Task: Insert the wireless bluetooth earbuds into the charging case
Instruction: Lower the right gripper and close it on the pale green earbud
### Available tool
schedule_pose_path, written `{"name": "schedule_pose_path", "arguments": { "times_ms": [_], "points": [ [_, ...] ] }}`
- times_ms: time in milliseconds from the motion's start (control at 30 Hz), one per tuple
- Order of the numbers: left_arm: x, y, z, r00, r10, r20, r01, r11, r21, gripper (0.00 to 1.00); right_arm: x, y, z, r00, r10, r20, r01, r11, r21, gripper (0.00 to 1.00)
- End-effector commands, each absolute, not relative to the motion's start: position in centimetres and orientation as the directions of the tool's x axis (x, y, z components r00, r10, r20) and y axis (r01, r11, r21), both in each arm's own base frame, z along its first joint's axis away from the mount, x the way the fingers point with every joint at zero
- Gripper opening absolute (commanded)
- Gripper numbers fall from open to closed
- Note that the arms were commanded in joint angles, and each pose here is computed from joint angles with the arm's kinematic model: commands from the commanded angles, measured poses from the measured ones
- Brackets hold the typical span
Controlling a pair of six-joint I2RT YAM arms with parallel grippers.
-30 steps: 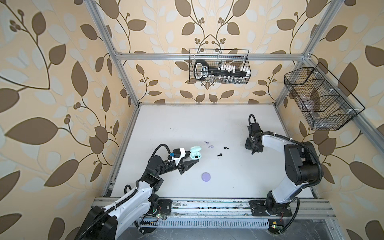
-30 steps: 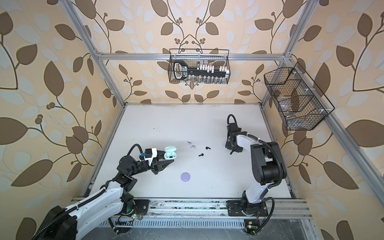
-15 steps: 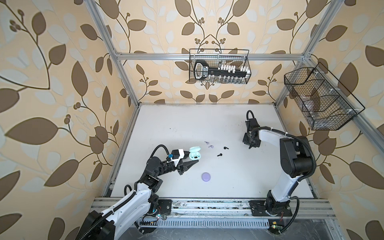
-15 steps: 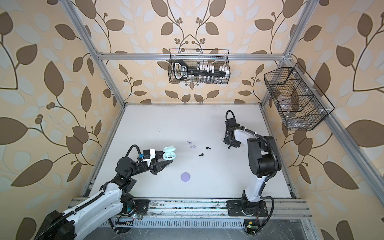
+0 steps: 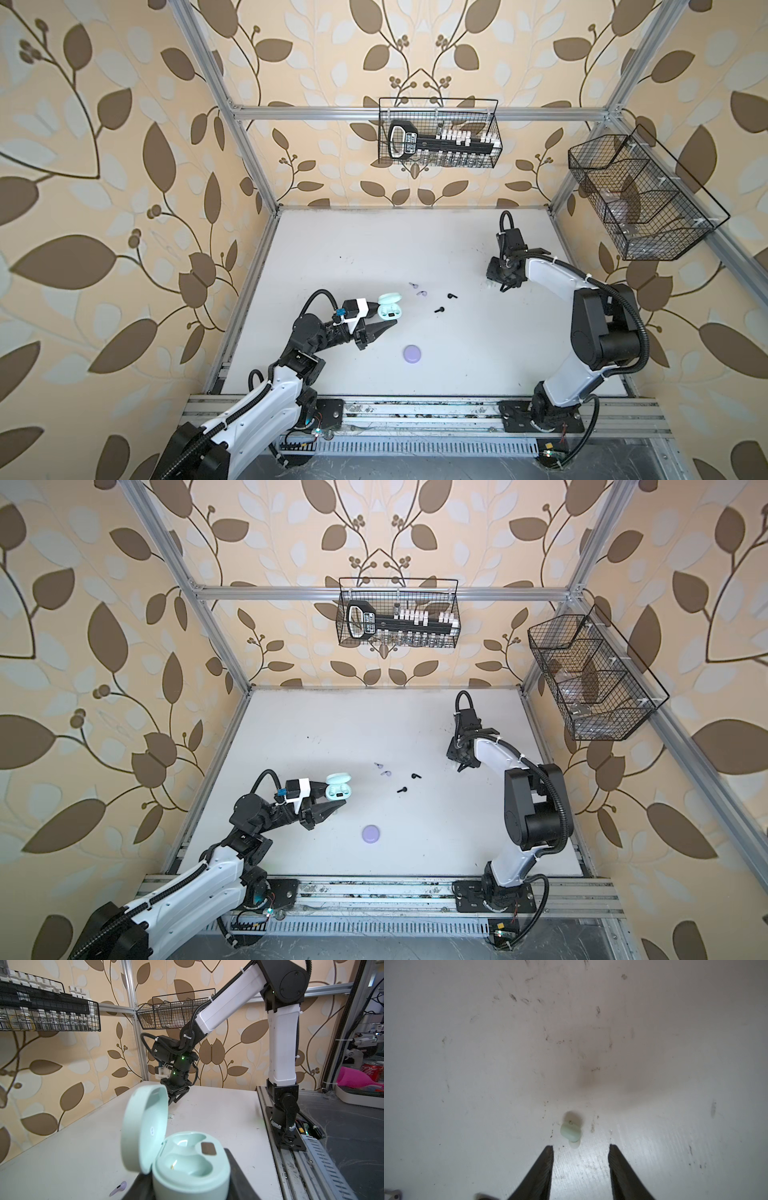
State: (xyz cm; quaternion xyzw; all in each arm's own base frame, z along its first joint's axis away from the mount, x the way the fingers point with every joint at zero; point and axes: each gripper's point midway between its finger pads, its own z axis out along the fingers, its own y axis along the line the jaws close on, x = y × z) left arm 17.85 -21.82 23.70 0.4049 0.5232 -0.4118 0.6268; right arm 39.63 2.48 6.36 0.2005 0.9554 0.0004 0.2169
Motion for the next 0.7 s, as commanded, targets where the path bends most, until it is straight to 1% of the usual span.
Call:
{"name": "schedule_pose_path", "arguments": {
  "times_ms": [0,167,333,567,667],
  "points": [
    [17.6,-21.8,24.2,0.156,-0.100,-0.983,0.934,0.337,0.114,0.00,39.7,3.3,4.7,-0.864,0.358,-0.352,0.351,0.932,0.087,0.43],
    [17.6,-21.8,24.1,0.152,-0.099,-0.983,0.935,0.336,0.111,0.00,40.0,4.4,3.1,-0.890,0.326,-0.319,0.317,0.945,0.081,0.43],
    [17.6,-21.8,24.0,0.152,-0.098,-0.984,0.935,0.337,0.111,0.00,39.7,3.7,2.8,-0.888,0.326,-0.324,0.332,0.942,0.039,0.41],
    [17.5,-21.8,24.1,0.151,-0.100,-0.983,0.937,0.333,0.110,0.00,39.1,2.2,1.7,-0.883,0.347,-0.316,0.373,0.927,-0.025,0.34],
    [17.5,-21.8,24.1,0.153,-0.100,-0.983,0.936,0.333,0.112,0.00,39.0,1.6,1.4,-0.878,0.364,-0.311,0.391,0.920,-0.025,0.32]
  ]
}}
